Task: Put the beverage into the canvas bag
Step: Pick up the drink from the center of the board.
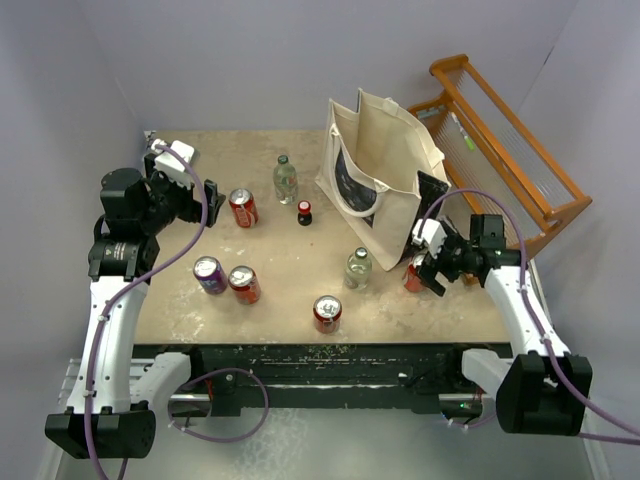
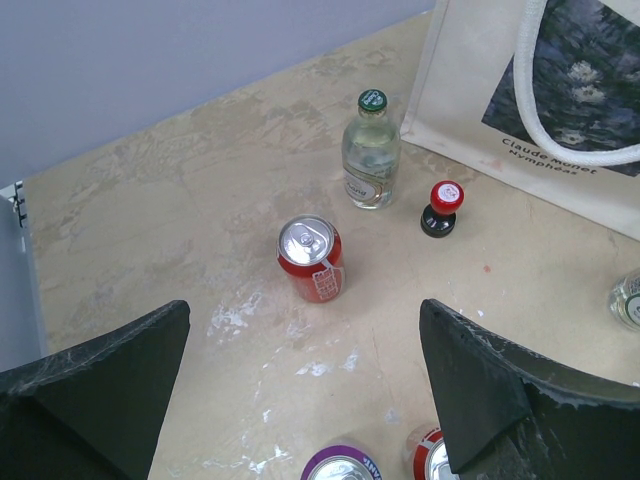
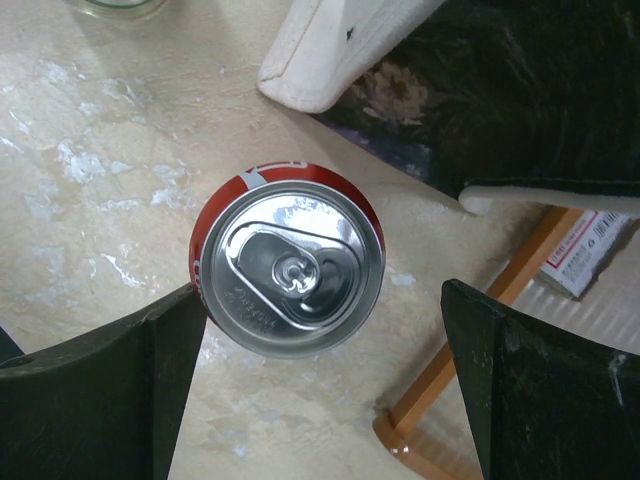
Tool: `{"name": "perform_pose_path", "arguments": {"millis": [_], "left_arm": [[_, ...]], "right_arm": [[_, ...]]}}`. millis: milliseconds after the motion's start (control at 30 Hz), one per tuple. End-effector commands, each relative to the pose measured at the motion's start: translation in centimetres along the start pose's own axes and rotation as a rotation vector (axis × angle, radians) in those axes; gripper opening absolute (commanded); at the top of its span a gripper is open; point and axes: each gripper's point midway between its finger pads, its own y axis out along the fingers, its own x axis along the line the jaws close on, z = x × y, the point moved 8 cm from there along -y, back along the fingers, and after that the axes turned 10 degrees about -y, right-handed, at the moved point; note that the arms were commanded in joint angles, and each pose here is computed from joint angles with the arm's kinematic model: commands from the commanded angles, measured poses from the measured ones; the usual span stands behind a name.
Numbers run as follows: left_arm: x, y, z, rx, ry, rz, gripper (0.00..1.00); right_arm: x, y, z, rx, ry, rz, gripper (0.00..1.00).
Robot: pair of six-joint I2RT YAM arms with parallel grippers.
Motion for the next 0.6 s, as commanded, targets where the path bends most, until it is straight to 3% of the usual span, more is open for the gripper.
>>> {"name": "perform_pose_path", "arguments": {"millis": [0, 467, 567], "left_arm": [[-0.24, -0.14, -1.6, -0.07, 0.027, 0.013, 0.99], [-0.13, 0.06, -1.41, -0.068, 0.031, 0.012, 0.99], [-0.08, 0.21, -1.13, -0.064, 0.037, 0.013, 0.99]], "right_arm": [[-0.94, 0.88, -1.02, -0.089, -0.022, -0.001, 0.99], [-0.66, 1.71, -1.23, -0.117, 0.011, -0.064, 0.86], [-0.7, 1.68, -1.29, -0.118, 0.014, -0.061, 0.78]]}}
